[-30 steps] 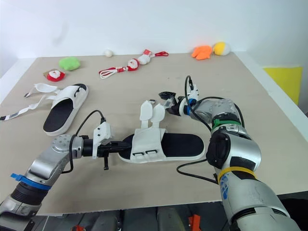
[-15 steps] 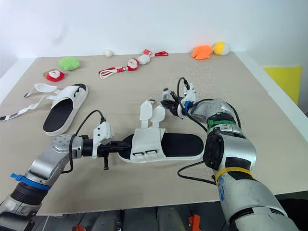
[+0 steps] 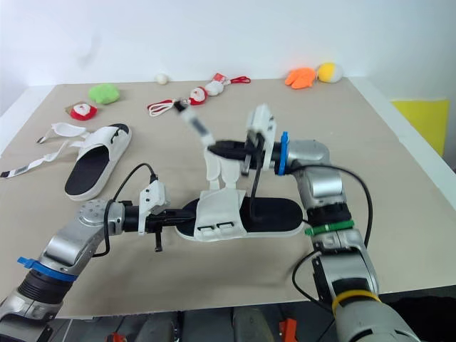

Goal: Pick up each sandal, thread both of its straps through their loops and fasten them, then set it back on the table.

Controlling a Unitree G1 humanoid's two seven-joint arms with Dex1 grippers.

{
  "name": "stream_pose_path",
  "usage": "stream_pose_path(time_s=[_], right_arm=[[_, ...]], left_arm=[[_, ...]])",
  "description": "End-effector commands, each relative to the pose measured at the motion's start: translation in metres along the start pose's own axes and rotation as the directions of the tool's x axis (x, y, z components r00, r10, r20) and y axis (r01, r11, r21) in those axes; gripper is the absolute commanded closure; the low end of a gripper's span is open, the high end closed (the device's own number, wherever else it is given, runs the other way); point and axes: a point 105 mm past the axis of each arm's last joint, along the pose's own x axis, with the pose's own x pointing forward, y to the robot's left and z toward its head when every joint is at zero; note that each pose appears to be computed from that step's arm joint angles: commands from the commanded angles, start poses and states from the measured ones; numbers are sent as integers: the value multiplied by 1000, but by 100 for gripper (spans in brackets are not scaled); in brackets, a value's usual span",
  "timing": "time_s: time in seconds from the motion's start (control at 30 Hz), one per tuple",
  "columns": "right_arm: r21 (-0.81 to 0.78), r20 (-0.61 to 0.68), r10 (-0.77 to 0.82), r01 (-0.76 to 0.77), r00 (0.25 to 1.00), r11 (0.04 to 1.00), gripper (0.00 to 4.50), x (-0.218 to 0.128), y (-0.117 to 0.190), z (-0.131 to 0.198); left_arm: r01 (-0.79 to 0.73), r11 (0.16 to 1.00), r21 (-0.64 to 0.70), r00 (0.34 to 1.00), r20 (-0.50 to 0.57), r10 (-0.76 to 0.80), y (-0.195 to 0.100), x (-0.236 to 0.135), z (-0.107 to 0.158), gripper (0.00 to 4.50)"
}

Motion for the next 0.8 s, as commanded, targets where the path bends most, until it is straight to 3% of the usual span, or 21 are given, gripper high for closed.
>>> stream_pose_path(time_s=[0.03,0.23,0.33,0.37,0.53,0.63,0.73,0.8], right_arm=[[-398,-51,178,-183,983,899,445,-2,36,4],[-721,-128,268,-275,955,636,445,-1,50,-4],[-772,-110,267,-251,957,584,445,-2,47,-1],[-788,-99,270,-241,958,567,379,-3,47,4],[-850,-79,302,-223,950,477,152,-12,54,18],[-835,-82,304,-232,949,499,8,-20,60,22],[-783,-65,275,-220,959,582,8,-30,65,28],[-653,3,198,-148,980,743,8,-38,62,37]], left_arm=[[0,999,-40,997,-74,-3,-3,1,-19,450],[6,999,-41,997,-74,-9,-3,2,-18,450],[8,999,-42,997,-75,-11,-4,1,-19,450],[10,999,-43,997,-76,-13,-5,1,-19,450],[14,999,-44,997,-77,-18,-6,1,-19,450],[21,999,-48,997,-77,-25,-8,2,-19,450],[25,998,-50,997,-78,-28,-8,1,-20,450],[28,998,-52,996,-80,-32,-8,0,-20,450]])
